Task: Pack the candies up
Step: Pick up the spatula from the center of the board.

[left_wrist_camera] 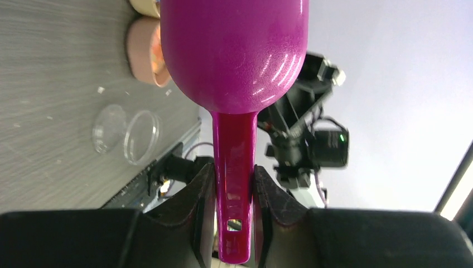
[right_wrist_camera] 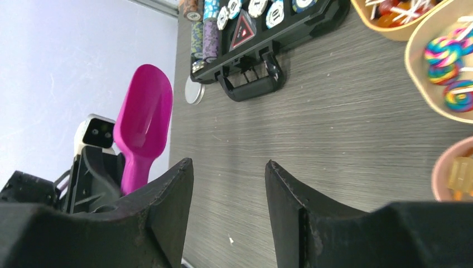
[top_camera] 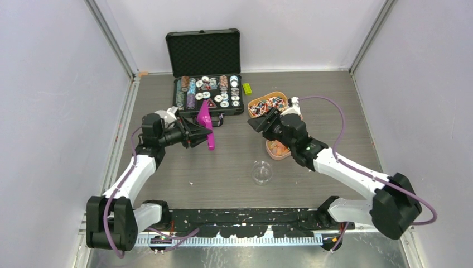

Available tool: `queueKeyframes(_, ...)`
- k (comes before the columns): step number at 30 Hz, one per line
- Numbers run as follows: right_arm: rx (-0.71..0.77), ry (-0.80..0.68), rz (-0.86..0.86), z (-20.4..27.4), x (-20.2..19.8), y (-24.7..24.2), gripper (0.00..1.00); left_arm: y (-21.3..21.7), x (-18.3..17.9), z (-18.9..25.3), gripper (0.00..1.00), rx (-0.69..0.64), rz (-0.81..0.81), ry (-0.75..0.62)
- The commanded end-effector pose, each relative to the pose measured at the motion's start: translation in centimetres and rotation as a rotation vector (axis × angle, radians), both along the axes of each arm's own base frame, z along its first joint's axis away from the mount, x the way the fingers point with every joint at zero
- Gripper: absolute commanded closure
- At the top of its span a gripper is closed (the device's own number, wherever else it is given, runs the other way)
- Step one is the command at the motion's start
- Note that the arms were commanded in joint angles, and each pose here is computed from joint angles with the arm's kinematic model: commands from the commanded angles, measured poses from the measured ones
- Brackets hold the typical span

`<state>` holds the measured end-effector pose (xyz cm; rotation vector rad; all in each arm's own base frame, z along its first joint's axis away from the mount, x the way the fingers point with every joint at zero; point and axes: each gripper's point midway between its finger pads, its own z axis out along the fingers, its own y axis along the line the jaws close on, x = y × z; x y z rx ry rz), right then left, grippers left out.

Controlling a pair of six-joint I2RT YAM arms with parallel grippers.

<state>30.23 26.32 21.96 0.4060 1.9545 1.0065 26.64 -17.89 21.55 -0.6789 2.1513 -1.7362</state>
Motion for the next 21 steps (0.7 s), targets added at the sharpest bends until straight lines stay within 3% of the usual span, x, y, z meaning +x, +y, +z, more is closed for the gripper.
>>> queueKeyframes(1,0.260,-0.083,0.117,4.8,0.8,3.3,0.44,-2.3,-2.1,4.3,1.00,-0.089,-0.139,-0.162)
queueKeyframes(6,0.389,-0.138,0.109,6.3,1.8,4.0,0.42,-3.9,-3.6,7.1,1.00,-0.154,-0.204,-0.217)
queueKeyframes(13,0.434,-0.215,0.174,7.9,2.5,5.4,0.45,-4.7,-5.4,8.5,1.00,-0.185,-0.231,-0.238)
queueKeyframes(21,0.531,-0.167,0.271,8.1,2.6,7.8,0.46,-5.5,-5.2,7.7,1.00,-0.185,-0.240,-0.211)
